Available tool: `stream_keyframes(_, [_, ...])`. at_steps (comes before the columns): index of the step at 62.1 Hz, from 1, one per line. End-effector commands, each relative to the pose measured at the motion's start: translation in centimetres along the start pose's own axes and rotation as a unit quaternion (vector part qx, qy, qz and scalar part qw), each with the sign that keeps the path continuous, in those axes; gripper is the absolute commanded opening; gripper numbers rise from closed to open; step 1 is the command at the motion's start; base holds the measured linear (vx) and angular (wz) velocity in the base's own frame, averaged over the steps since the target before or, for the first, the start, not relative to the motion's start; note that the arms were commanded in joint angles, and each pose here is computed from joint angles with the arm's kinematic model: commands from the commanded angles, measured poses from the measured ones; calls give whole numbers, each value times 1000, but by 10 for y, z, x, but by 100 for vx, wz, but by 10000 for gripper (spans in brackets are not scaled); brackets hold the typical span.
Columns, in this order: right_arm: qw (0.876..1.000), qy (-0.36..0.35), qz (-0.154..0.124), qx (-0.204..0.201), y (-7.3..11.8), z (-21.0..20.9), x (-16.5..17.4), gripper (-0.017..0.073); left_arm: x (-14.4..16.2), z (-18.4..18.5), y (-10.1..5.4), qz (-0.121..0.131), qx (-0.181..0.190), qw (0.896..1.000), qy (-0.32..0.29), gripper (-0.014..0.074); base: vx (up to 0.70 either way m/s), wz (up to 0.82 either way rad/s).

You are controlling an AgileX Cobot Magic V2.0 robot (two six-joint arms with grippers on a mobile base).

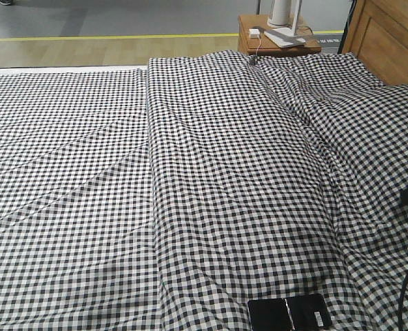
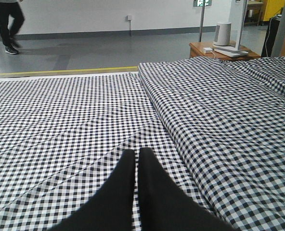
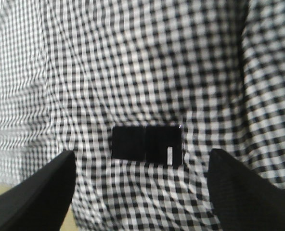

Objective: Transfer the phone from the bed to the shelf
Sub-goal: 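Lower the right gripper toward the black phone on the bed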

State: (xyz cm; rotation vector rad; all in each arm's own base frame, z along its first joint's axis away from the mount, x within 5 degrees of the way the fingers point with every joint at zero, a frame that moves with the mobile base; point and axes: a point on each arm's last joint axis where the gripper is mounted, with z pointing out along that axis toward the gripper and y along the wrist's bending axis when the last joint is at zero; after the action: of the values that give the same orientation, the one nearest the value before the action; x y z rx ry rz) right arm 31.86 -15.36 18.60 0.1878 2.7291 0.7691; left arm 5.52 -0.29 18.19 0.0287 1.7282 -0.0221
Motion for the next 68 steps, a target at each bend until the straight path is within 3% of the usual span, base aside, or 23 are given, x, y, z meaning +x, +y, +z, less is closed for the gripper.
stream_keyframes(1, [1000, -13, -17, -22, 1, -1, -7, 529, -6, 0, 1, -6, -2, 999, -38, 1, 0, 0])
stream_keyframes(15, [996, 32, -19, -78, -27, 43, 0, 529, -6, 0, 1, -6, -2, 999, -38, 1, 0, 0])
stream_keyframes(43, [980, 85, 33, -178, -71, 131, 30, 529, -6, 0, 1, -6, -2, 999, -38, 1, 0, 0])
stream_keyframes(55, [973, 130, 19, -191, -68, 175, 44, 529, -6, 0, 1, -6, -2, 999, -38, 1, 0, 0])
stream_keyframes(68, [974, 155, 9, -166, -68, 212, 56, 529, -6, 0, 1, -6, -2, 999, -38, 1, 0, 0])
